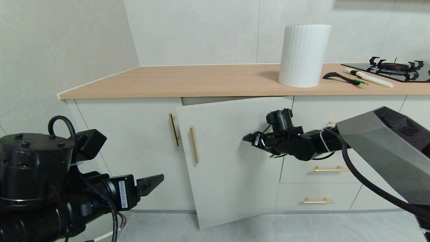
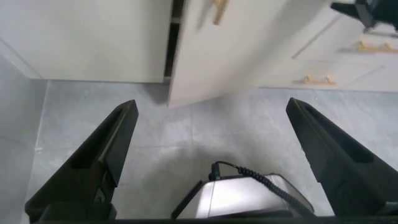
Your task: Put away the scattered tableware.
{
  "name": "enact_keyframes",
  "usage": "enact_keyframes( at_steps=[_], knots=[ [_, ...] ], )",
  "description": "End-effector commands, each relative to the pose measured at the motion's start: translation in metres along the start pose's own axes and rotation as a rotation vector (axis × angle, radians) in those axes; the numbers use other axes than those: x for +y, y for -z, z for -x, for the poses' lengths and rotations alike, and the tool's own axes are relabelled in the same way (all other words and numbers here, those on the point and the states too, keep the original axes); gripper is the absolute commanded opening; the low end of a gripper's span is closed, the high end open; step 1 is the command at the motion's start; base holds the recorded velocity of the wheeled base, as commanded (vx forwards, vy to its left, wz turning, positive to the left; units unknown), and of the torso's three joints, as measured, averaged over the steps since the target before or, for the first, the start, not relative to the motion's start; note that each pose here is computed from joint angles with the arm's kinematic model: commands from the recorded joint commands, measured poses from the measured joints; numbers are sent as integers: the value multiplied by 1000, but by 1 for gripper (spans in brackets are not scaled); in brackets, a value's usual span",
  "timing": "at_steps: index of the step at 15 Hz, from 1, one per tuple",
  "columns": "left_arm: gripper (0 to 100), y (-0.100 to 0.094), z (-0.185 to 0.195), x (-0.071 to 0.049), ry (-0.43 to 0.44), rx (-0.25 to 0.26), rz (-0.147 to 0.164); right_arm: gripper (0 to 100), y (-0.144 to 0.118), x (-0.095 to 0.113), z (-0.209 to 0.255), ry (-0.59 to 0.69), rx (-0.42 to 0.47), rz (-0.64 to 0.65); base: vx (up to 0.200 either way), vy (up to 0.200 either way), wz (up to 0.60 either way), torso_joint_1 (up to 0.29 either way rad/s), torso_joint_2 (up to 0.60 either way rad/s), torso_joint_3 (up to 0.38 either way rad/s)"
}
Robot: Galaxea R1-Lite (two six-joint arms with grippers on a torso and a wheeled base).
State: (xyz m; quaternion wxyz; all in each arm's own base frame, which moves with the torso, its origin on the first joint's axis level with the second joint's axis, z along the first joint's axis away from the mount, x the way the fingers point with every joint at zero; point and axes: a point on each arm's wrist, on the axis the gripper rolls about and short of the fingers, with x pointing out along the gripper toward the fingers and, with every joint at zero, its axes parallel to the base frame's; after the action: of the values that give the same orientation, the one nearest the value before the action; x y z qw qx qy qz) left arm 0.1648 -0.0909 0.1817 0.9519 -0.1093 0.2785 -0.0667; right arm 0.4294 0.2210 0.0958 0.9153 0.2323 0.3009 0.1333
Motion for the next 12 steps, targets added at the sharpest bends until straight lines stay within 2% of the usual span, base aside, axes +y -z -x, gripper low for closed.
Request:
enact_keyframes(
  at_steps=[1,4,8,12],
  knots=[
    [100,0,-1,0,-2,3,0,100,0,2,-4,-4,-5,-15,0,0,0,0,0,0],
    [100,0,-2,0,-5,6,0,100,-3,5,-11,-12,-28,-64,0,0,0,0,0,0],
    [100,0,-3,-1,-5,6,0,100,-9,4,-31,58,-140,-106,0,0,0,0,0,0],
    [100,1,-3,0,-6,7,0,100,-12,-1,-40,87,-182,-131,0,0,0,0,0,0]
  ],
)
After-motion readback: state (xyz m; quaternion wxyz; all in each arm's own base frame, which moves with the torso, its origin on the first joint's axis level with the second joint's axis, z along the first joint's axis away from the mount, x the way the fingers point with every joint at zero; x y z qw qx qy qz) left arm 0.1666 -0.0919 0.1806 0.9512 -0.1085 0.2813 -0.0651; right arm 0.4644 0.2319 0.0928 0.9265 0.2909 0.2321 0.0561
